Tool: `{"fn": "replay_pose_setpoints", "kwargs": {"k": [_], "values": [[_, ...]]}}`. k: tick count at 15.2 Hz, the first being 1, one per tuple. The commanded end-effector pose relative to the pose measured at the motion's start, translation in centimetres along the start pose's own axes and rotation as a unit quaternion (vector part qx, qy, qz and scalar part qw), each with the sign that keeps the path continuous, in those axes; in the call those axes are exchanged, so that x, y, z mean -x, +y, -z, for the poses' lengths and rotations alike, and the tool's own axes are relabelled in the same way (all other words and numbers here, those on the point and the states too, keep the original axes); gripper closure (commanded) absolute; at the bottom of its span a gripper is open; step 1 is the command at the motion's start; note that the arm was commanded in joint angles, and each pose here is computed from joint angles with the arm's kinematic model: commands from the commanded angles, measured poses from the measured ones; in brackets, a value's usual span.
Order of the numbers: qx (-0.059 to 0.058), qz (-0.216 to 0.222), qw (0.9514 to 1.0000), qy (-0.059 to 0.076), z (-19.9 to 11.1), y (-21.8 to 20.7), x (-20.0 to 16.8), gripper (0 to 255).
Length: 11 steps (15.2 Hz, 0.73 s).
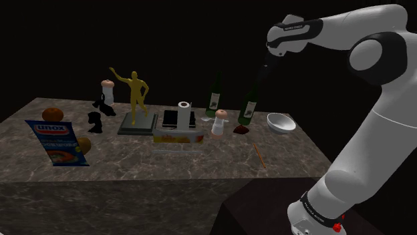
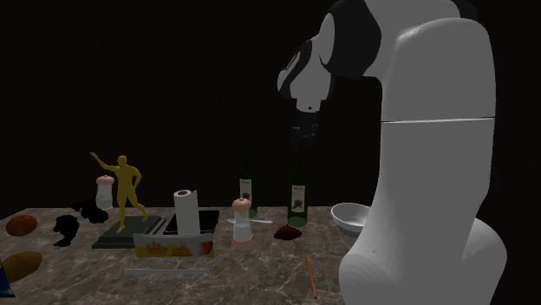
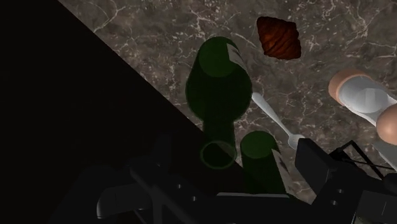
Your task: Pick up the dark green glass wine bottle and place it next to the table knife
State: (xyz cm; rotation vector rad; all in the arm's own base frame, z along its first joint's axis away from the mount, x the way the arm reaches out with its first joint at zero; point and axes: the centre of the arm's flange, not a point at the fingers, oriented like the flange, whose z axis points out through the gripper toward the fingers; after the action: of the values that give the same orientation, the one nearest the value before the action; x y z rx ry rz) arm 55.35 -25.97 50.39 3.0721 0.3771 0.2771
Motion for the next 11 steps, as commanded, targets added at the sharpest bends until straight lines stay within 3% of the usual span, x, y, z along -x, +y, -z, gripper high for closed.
{"fn": "replay_pose_setpoints", "kwargs": {"k": [1, 7, 11], "values": [[0.002, 0.004, 1.0000, 0.000, -0.9, 0.6, -0.2, 0], [0.002, 0.004, 1.0000, 0.000, -4.0, 0.6, -0.2, 0], [0.002, 0.004, 1.0000, 0.000, -4.3, 0.6, -0.2, 0]]}}
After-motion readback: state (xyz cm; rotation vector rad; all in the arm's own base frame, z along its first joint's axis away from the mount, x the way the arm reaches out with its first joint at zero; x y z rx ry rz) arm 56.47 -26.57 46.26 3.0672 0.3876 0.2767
